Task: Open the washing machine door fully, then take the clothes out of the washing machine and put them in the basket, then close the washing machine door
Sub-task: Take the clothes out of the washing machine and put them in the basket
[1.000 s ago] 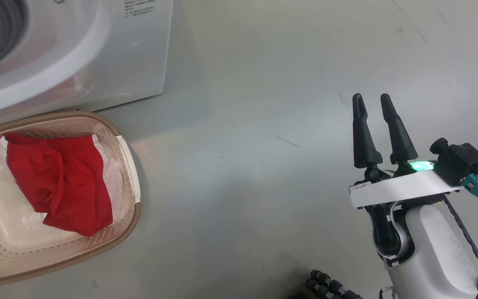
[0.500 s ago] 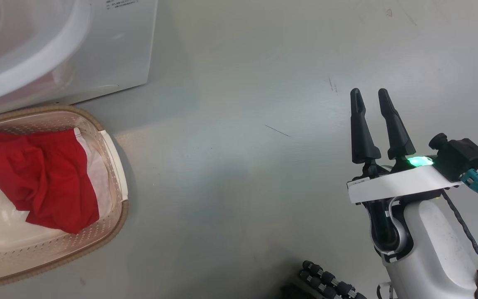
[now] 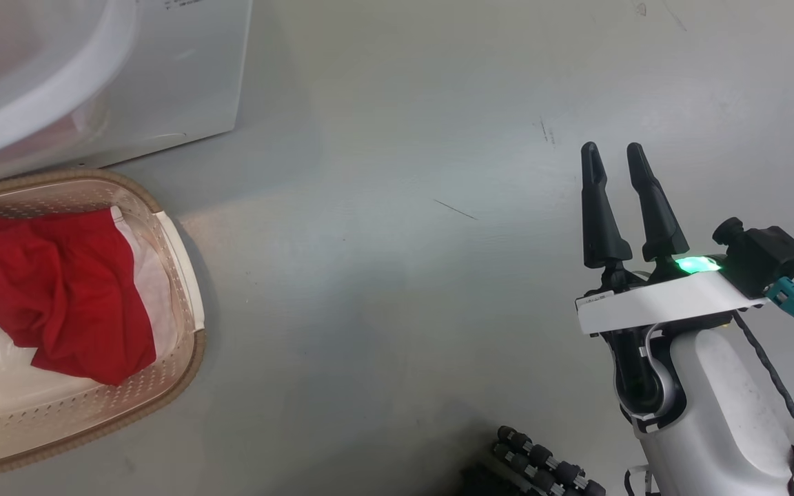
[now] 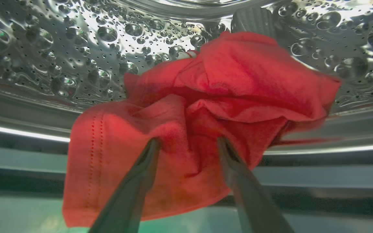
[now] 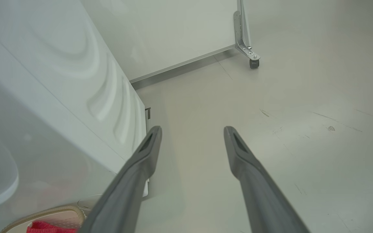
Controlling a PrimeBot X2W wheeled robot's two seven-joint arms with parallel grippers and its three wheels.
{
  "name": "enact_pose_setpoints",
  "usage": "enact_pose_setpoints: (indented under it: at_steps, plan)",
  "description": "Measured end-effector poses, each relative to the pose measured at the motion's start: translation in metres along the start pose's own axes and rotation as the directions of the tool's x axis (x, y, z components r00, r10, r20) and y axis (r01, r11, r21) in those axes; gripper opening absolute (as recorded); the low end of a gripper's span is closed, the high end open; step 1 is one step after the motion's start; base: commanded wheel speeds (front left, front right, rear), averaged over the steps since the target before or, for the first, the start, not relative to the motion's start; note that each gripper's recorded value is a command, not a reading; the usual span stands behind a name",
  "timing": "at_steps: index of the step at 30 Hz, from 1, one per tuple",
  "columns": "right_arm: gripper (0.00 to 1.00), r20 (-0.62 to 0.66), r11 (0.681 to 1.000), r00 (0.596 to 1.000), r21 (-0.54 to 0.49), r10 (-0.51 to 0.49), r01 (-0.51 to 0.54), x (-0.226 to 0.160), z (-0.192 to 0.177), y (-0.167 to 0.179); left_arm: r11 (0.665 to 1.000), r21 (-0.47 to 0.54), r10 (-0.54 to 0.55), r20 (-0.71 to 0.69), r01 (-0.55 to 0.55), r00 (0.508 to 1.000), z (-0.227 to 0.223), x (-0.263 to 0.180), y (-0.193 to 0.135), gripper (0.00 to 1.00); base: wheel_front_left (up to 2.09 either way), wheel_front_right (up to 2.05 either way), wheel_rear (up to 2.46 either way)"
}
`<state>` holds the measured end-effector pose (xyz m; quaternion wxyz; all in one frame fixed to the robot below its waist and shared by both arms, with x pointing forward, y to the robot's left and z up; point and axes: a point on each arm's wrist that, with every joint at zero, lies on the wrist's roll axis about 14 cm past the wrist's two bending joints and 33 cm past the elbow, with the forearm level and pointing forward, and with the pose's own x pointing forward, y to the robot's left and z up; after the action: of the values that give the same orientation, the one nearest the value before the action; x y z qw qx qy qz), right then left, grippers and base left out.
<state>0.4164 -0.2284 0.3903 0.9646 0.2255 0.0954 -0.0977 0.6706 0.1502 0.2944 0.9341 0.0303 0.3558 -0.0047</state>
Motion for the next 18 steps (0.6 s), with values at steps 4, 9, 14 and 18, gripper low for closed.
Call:
enact_pose_setpoints:
  at_steps: [4, 9, 14, 18]
  plan:
    - [1.0, 0.002, 1.0, 1.0, 0.0, 0.006, -0.006, 0.0022, 0.0005, 0.0014, 1.0, -0.011, -0.006, -0.008, 0.005, 1.0, -0.0009, 0.0008, -0.0029, 0.0, 0.0, 0.0, 0.0]
    - [1.0, 0.01, 1.0, 1.0, 0.001, 0.018, -0.018, 0.0063, 0.0025, 0.0048, 1.0, -0.025, 0.001, -0.002, -0.001, 1.0, 0.0003, 0.0018, 0.001, 0.0, 0.0, 0.0, 0.0]
    - [1.0, 0.016, 1.0, 1.0, 0.005, 0.024, -0.024, 0.0063, 0.0046, 0.0067, 1.0, -0.026, -0.004, 0.015, 0.005, 1.0, 0.0009, -0.0009, 0.0046, 0.0, 0.0, 0.0, 0.0]
    - [1.0, 0.029, 0.999, 0.999, 0.007, 0.031, -0.032, 0.0064, 0.0092, 0.0091, 1.0, -0.025, -0.014, 0.034, 0.014, 0.999, 0.0034, -0.0055, 0.0068, 0.0, 0.0, 0.0, 0.0]
